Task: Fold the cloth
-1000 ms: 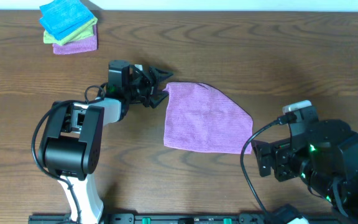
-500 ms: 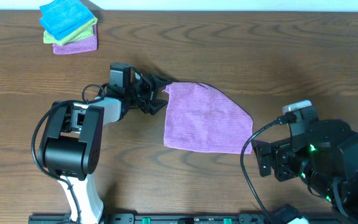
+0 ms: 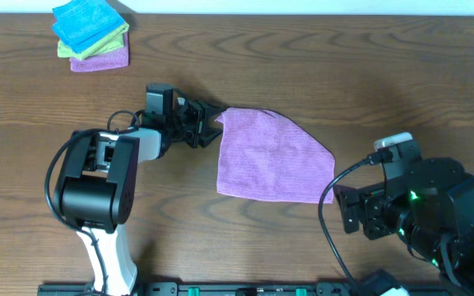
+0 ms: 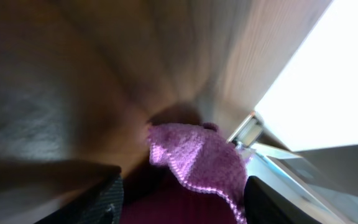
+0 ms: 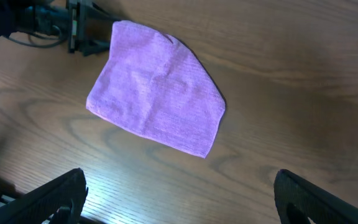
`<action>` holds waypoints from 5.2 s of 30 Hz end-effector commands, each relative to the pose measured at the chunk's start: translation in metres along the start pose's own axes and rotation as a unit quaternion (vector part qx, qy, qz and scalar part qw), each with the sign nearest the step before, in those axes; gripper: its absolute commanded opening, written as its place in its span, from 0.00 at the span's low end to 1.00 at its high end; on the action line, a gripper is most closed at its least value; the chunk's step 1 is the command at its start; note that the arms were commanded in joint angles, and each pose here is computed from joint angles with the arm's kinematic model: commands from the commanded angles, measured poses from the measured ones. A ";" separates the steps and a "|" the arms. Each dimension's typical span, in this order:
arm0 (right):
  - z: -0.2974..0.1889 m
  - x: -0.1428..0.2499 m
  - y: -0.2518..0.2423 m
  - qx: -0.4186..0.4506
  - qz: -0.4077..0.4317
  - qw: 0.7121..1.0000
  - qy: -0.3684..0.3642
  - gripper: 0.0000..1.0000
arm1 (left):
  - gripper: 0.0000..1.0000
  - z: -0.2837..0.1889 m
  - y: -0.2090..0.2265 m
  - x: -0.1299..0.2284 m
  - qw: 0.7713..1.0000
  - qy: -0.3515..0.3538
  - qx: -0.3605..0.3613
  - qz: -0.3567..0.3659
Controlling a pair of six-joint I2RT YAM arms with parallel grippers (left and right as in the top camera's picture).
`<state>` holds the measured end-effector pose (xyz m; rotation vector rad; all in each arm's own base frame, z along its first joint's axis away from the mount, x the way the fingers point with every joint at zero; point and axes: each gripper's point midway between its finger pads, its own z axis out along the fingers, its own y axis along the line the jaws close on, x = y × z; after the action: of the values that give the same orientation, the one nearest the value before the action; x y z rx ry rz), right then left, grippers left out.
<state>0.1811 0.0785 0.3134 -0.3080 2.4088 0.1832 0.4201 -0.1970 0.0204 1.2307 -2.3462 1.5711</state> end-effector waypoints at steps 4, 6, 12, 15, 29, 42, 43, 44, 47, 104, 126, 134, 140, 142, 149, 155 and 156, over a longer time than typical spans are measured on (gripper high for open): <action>-0.002 -0.001 -0.002 0.004 0.003 1.000 -0.004 0.96 | 0.65 0.017 0.018 -0.016 0.999 0.006 0.006 -0.046; -0.002 -0.001 -0.002 0.004 0.003 1.000 -0.004 0.96 | 0.66 0.018 0.015 -0.017 0.999 0.005 0.008 -0.043; -0.002 -0.001 -0.002 0.004 0.003 1.000 -0.004 0.96 | 0.56 0.018 0.005 -0.023 0.999 -0.008 0.015 -0.036; -0.002 -0.001 -0.002 0.004 0.003 1.000 -0.004 0.96 | 0.36 0.018 0.003 -0.026 0.999 -0.013 0.017 -0.036; -0.002 -0.002 -0.002 0.003 -0.002 1.000 -0.006 0.96 | 0.06 0.017 -0.041 -0.021 0.994 0.011 0.053 0.096; -0.002 -0.002 -0.002 0.004 -0.014 1.000 -0.006 0.95 | 0.06 0.014 -0.095 -0.013 0.932 0.028 0.048 0.359; -0.002 -0.002 -0.002 0.004 -0.014 1.000 -0.006 0.96 | 0.05 0.013 -0.096 -0.014 0.926 0.027 0.044 0.373; -0.002 -0.002 -0.002 0.004 -0.014 1.000 -0.006 0.96 | 0.06 0.013 -0.097 -0.015 0.921 0.024 0.038 0.388; -0.002 -0.002 -0.002 0.005 -0.018 1.000 -0.006 0.96 | 0.06 0.012 -0.096 -0.021 0.900 0.010 0.008 0.435; 0.300 0.112 -0.032 0.035 0.068 0.976 0.206 0.01 | 0.06 -0.035 -0.056 -0.054 0.734 -0.078 -0.393 0.548; 0.304 0.174 0.016 -0.038 0.069 0.942 0.325 0.01 | 0.05 -0.056 -0.030 -0.053 0.720 -0.058 -0.456 0.520; 0.286 0.196 0.054 -0.079 0.039 0.924 0.371 0.01 | 0.06 -0.070 -0.016 -0.041 0.720 -0.029 -0.481 0.499; 0.274 0.206 0.086 -0.123 0.008 0.913 0.388 0.01 | 0.06 -0.090 -0.028 -0.041 0.703 -0.058 -0.500 0.503; 0.270 0.211 0.091 -0.125 -0.004 0.910 0.395 0.01 | 0.05 -0.100 -0.033 -0.039 0.698 -0.067 -0.505 0.503; 0.262 0.220 0.100 -0.131 -0.027 0.903 0.408 0.01 | 0.06 -0.143 -0.029 -0.032 0.695 -0.073 -0.543 0.466; 0.266 0.216 0.102 -0.137 -0.029 0.906 0.399 0.01 | 0.06 -0.152 -0.026 -0.038 0.702 -0.079 -0.546 0.450; 0.266 0.214 0.103 -0.138 -0.029 0.907 0.396 0.02 | 0.06 -0.151 -0.028 -0.039 0.703 -0.081 -0.544 0.451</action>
<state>0.1780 0.2064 -0.0062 -0.6824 3.1063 0.4879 0.4029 -0.0614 0.0869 -0.1482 -3.1998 -0.2136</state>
